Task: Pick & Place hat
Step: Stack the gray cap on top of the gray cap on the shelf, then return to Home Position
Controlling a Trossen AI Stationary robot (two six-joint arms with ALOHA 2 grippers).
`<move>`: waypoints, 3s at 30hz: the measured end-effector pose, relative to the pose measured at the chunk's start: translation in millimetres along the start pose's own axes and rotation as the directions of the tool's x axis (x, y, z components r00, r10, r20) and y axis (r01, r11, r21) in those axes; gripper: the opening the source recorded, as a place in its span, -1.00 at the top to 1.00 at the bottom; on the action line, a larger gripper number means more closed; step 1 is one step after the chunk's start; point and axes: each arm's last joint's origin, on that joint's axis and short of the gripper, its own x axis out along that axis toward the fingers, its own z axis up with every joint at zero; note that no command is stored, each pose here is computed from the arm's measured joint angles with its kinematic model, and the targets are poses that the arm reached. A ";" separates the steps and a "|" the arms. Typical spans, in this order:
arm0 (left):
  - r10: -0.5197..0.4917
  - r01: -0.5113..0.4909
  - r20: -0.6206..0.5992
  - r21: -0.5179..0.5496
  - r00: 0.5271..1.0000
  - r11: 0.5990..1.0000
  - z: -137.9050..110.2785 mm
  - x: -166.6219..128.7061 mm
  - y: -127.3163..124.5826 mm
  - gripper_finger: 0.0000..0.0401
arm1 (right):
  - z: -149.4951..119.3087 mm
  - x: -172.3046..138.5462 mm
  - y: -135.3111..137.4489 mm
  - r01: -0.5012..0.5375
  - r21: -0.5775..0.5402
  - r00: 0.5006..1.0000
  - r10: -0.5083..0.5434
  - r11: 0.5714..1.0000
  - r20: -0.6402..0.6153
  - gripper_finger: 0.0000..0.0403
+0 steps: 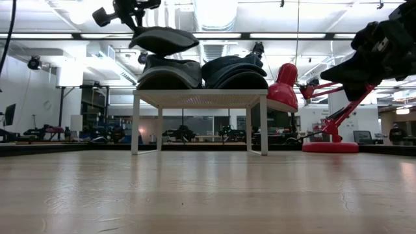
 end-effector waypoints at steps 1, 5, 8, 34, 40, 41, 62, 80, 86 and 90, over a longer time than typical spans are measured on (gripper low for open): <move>0.004 -0.004 -0.002 0.001 1.000 1.000 0.0 2.8 -0.9 1.00 | 0.0 0.0 0.0 0.000 -0.013 1.000 0.000 1.000 0.000 0.96; 0.032 -0.032 -0.018 0.002 0.999 0.999 -1.2 13.9 -2.4 0.99 | 0.0 0.0 0.0 0.000 -0.024 1.000 0.000 1.000 0.000 0.96; 0.014 -0.014 -0.047 0.004 0.999 1.000 -1.5 21.6 -6.3 0.99 | 0.0 0.0 0.0 0.000 -0.024 1.000 0.000 1.000 0.000 0.96; 0.100 -0.096 -0.106 0.038 0.989 0.995 -12.9 75.6 1.6 0.86 | 0.1 0.0 0.0 0.000 -0.022 1.000 0.000 1.000 0.000 0.96; 0.092 -0.085 -0.101 0.078 0.991 0.993 -12.5 75.4 0.8 0.66 | 0.0 0.0 0.0 0.000 -0.022 1.000 0.000 1.000 0.000 0.96; 0.091 -0.083 -0.101 0.086 0.991 0.993 -12.4 75.2 0.7 0.61 | 0.0 0.0 0.0 0.000 -0.022 1.000 0.000 1.000 0.000 0.96; -0.048 0.062 -0.090 0.152 0.995 0.986 -8.9 31.3 4.7 -0.02 | 0.2 0.0 0.0 0.000 -0.022 1.000 0.000 1.000 0.001 0.96; -0.301 0.289 -0.037 0.414 0.953 0.863 -25.2 -62.9 43.5 -0.02 | 0.1 0.0 0.1 -0.001 -0.022 1.000 0.001 1.000 0.001 0.96; -0.362 0.316 -0.051 0.610 0.931 0.727 -32.1 -81.0 53.8 -0.02 | 0.2 0.0 0.0 -0.001 -0.022 1.000 0.001 1.000 0.002 0.96; -0.367 0.309 -0.061 0.677 0.928 0.668 -36.0 -80.6 59.7 -0.02 | 0.3 0.0 0.1 -0.001 -0.022 1.000 0.001 1.000 0.002 0.96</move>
